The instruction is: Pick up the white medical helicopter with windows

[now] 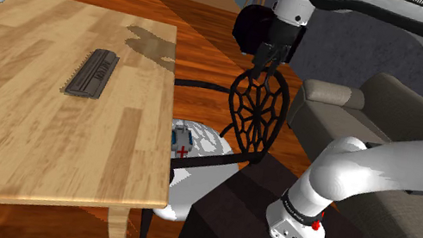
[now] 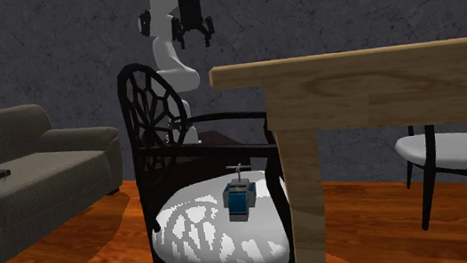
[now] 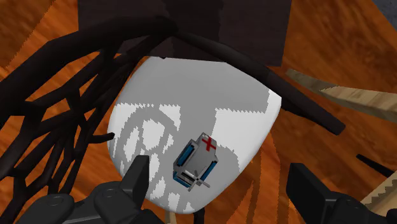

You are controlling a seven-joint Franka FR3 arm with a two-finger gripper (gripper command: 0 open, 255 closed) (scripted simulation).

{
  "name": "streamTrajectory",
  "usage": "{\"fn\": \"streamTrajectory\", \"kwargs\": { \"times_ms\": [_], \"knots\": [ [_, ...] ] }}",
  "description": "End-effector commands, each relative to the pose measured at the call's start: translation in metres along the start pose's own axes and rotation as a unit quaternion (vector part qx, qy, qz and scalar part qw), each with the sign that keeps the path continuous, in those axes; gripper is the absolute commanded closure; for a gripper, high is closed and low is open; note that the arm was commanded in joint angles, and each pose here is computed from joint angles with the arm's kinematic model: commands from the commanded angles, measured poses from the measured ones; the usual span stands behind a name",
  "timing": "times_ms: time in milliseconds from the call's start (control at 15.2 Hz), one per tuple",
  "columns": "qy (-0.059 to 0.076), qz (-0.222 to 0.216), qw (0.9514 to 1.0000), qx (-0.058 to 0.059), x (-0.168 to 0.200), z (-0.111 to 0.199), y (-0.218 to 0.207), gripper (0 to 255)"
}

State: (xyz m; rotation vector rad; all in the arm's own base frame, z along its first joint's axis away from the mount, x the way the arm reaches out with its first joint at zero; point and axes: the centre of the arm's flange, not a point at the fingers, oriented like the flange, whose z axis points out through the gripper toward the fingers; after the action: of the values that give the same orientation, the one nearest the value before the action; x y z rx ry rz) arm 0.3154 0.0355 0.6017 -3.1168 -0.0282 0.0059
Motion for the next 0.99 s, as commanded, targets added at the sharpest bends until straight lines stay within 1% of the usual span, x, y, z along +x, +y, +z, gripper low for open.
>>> {"fn": "streamTrajectory", "kwargs": {
  "times_ms": [0,924],
  "knots": [
    [0.000,0.000,1.0000,0.000,0.000,0.000,0.000,0],
    [0.025,0.020,0.9995,-0.004,0.086,0.159,-0.002,0]
  ]
}}
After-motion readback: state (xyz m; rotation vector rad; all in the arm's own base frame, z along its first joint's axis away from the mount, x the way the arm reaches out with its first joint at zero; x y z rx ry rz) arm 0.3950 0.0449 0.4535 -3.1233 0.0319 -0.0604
